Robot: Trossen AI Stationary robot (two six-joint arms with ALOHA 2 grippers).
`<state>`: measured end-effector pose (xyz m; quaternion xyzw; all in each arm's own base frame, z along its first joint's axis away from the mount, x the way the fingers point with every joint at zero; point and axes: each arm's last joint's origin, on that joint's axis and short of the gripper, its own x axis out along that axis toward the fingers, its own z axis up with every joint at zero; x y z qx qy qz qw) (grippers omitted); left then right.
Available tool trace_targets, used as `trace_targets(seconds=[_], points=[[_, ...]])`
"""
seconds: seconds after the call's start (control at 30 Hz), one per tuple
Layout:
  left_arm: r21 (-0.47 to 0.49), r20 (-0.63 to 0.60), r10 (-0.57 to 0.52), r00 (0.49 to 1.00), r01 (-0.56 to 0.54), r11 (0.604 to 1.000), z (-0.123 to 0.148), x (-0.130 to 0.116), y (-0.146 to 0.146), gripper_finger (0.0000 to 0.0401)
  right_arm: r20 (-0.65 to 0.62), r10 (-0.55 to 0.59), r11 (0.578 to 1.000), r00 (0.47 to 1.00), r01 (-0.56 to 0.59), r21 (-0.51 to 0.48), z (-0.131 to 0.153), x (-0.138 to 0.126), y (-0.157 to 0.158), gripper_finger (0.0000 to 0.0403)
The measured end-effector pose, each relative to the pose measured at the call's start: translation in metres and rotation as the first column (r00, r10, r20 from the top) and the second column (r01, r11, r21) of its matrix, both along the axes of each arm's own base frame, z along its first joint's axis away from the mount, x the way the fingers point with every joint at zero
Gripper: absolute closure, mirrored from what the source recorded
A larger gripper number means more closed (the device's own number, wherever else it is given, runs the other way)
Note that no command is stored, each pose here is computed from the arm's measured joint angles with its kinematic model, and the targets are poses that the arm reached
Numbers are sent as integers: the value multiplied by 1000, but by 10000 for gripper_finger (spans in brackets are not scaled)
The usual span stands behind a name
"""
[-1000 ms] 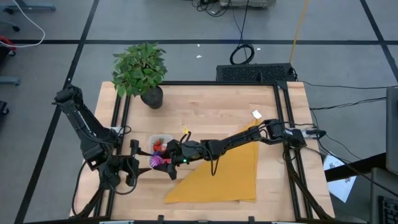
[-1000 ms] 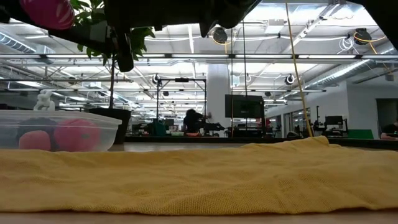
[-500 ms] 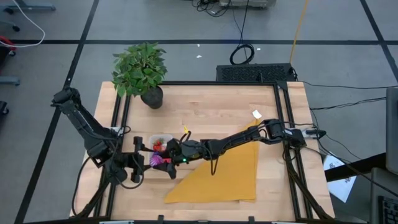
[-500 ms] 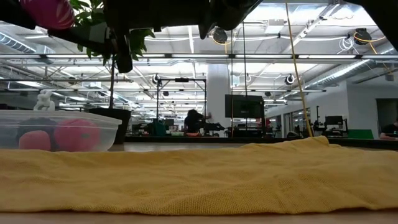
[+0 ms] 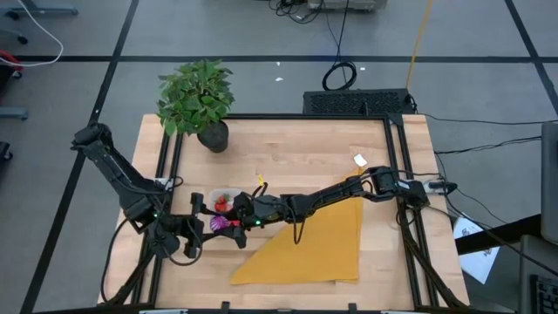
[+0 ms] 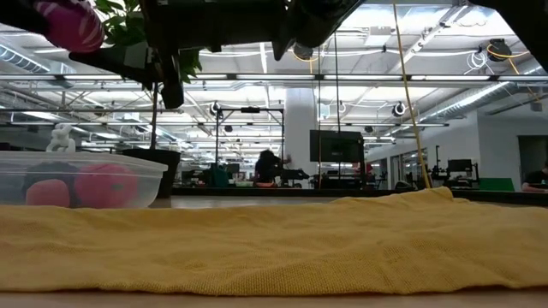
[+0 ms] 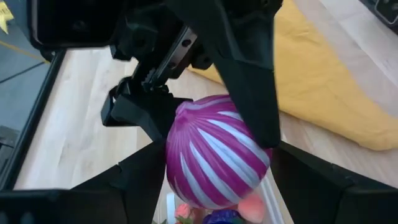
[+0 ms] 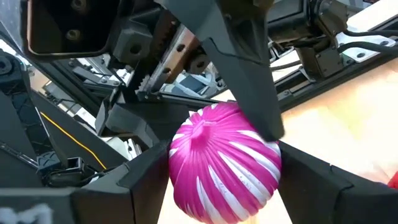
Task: Pick and placing Produce into tupperware
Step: Put the purple onion into the transparent bin
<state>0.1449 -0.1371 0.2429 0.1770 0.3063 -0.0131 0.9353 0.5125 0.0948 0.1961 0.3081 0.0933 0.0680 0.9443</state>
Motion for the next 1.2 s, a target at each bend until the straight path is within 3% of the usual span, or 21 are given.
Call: trace_targets(seconds=[1.2], points=[[-54, 13, -42, 999, 43, 998, -2, 15, 5, 123, 14, 1, 1000, 1000, -1, 0, 1, 0, 0, 152]])
